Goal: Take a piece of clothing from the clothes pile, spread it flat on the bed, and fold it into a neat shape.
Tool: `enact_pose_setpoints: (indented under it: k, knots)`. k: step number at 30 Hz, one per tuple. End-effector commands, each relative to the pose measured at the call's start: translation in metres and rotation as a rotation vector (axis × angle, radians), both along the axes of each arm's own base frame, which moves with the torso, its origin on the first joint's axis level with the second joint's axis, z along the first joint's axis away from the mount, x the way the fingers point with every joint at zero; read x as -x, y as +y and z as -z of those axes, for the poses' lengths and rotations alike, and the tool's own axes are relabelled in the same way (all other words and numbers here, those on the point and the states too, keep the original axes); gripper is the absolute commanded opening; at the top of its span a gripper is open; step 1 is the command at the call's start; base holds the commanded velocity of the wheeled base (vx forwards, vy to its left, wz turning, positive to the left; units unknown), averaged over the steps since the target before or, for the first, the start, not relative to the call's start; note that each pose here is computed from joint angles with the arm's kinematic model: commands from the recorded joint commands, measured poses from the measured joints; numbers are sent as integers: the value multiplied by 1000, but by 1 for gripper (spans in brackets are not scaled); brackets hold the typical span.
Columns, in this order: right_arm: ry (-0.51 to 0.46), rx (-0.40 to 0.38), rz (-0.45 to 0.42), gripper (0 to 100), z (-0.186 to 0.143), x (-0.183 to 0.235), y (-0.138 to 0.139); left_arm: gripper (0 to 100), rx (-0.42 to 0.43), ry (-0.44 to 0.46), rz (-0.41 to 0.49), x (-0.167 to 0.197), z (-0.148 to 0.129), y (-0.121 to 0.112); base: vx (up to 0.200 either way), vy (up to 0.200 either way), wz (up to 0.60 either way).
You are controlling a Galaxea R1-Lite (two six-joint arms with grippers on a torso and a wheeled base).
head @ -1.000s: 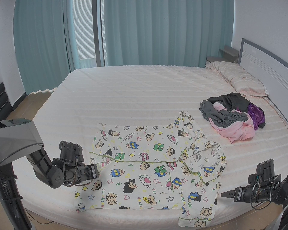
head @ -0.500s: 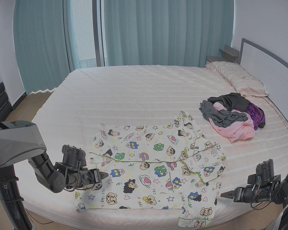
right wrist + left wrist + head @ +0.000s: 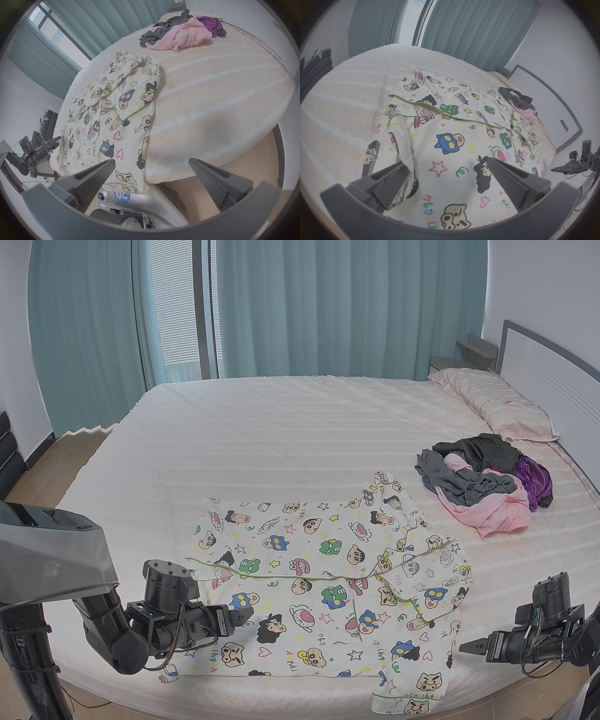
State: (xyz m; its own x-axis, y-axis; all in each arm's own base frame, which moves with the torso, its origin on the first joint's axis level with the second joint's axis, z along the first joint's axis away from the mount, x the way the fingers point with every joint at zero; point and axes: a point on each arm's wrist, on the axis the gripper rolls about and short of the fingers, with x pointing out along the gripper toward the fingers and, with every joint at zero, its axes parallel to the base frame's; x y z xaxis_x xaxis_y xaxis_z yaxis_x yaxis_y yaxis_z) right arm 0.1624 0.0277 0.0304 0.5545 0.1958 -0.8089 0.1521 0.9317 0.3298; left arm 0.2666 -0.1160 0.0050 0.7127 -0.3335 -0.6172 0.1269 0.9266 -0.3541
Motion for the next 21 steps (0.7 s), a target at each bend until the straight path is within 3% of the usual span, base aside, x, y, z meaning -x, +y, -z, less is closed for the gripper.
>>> enact_pose_setpoints:
  k: [1, 9, 18, 21]
  knots:
    - [-2, -1, -1, 100, 0, 0, 0, 100, -53, 6, 2, 13, 5, -11, 0, 0, 0]
    - [2, 0, -1, 100, 0, 0, 0, 100, -81, 21, 58, 26, 11, -26, 0, 0, 0]
    - [4, 0, -10, 100, 1, 1, 2, 100, -103, -3, 19, 25, 9, -26, 0, 0, 0]
    - [4, 0, -10, 100, 1, 1, 2, 100, -111, 5, 53, 39, 7, -30, 0, 0, 0]
